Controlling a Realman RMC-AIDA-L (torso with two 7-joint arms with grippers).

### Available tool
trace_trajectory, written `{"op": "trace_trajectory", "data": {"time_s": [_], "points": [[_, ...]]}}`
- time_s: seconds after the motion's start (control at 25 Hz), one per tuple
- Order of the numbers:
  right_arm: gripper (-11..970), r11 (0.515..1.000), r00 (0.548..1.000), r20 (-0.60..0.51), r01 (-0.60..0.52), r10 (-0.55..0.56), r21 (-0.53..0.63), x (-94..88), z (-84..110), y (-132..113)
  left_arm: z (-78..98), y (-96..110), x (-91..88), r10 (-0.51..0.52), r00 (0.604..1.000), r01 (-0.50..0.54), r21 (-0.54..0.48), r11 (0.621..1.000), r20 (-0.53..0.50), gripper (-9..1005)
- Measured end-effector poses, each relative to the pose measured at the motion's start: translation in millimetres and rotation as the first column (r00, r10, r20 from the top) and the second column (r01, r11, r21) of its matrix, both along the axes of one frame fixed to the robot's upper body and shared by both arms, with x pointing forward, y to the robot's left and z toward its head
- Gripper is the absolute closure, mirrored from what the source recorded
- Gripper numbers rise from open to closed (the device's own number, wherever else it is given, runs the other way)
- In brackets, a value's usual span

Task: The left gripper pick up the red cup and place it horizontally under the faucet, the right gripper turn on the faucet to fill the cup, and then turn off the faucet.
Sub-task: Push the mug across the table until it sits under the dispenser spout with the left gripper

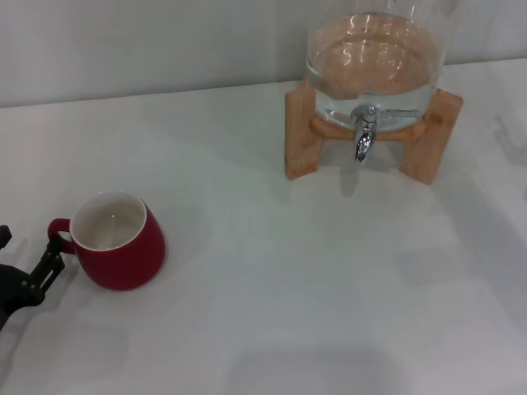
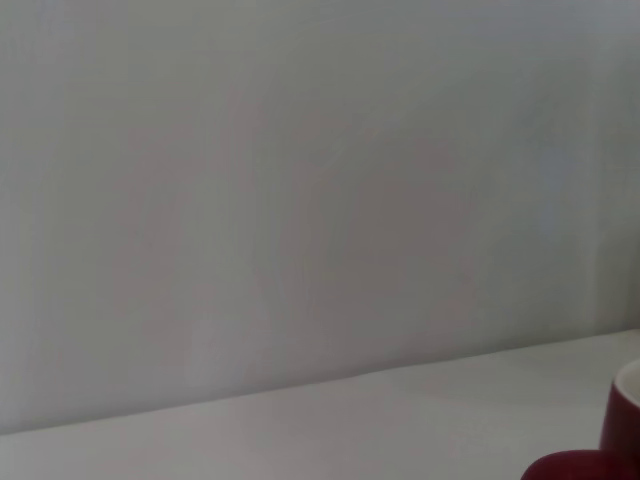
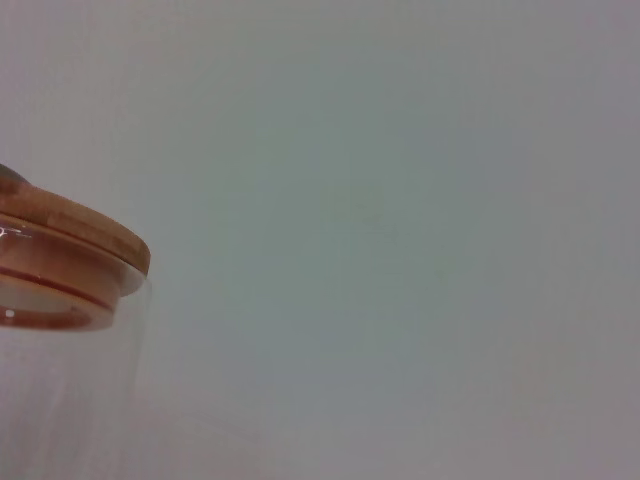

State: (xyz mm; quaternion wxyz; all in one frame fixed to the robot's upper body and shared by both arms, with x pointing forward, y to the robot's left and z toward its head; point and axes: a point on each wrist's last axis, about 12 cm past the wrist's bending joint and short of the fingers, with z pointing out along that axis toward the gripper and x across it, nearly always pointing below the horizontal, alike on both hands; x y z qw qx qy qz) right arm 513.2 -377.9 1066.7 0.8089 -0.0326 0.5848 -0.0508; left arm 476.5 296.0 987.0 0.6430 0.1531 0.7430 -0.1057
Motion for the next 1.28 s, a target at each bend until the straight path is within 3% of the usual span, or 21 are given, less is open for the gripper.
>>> {"op": "trace_trajectory", "data": {"time_s": [0.8,1.12,1.28], "points": [[342,1.000,1.000,0.003,0.000,0.000,-0.005,0.9,0.9,0,4.9,-10,28.1,-0.031,0.999,0.033,0.074,0.997,-0.033,232],[342,1.000,1.000,0.002,0.000,0.000,-0.005,1.0,0.9,0,6.2,-12,28.8,-0.036,0.999,0.037,0.070,0.997,-0.025,237],[342,1.000,1.000,0.001,0.001,-0.001,-0.005,1.1,0.7,0,7.5,-12,27.9,-0.037,0.999,0.038,0.064,0.997,-0.013,324]]}}
